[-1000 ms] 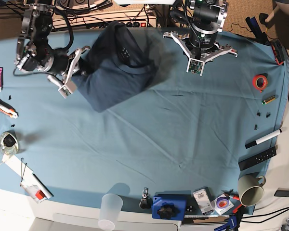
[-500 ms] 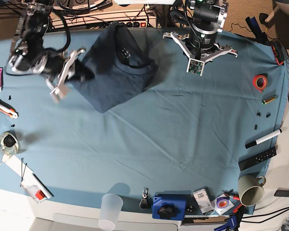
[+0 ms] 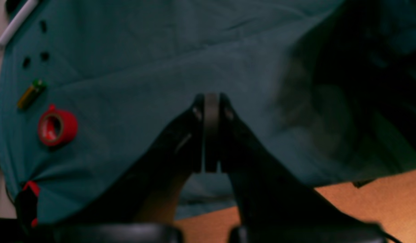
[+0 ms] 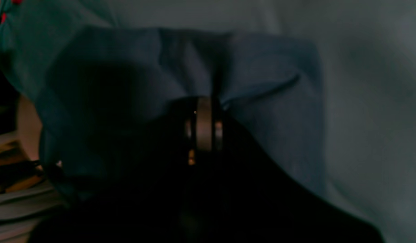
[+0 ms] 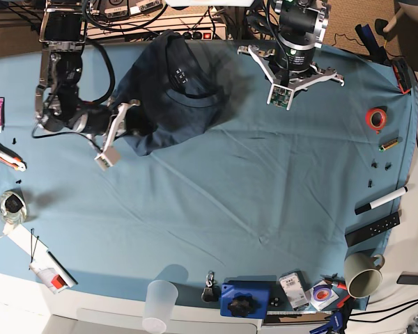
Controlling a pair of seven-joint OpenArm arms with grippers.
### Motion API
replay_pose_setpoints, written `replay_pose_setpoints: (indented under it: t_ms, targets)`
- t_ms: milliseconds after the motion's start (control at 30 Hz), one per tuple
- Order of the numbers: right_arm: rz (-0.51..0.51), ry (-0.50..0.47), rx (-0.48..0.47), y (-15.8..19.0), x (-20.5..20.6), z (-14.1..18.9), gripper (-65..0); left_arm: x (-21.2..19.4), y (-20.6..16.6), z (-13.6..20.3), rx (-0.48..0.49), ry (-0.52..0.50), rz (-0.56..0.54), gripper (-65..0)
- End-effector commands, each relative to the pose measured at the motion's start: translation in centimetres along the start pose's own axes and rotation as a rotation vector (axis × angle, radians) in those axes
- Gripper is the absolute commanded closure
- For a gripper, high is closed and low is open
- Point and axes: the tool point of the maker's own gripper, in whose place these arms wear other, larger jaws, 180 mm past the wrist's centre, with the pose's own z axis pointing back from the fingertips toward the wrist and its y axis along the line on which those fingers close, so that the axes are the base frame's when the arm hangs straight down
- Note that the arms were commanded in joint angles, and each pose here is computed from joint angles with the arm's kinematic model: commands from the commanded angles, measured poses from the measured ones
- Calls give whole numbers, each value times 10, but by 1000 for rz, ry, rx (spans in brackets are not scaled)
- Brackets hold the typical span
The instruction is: Fold the T-shirt properly
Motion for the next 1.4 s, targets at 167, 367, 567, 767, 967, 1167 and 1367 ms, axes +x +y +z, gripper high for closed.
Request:
replay_pose_setpoints:
  t_ms: [167,367,567,767,967,1167,1367]
  targets:
    - [-24,118,-38,-15,-27,-6,0,-1,39,-3,64,-16,59,0]
    - [11,-26,-61,-14,12,24,0,-8,76,-6,81,-13,136,0]
    - [135,-164,-174,-8,55,78,0,-17,101,-3,111,3,190,0]
    - [154,-174,-273,-1,35,109,0,-38,110,2,123,92,192,0]
    - [173,-100,-340,20,-5,131,0,-65,114,12,130,188,155,0]
    - [114,13,-348,28,-51,135,0,-94,106,25,104,283,125,0]
    - [40,131,-313,42,-98,136,0,-123,98,43,84,378,118,0]
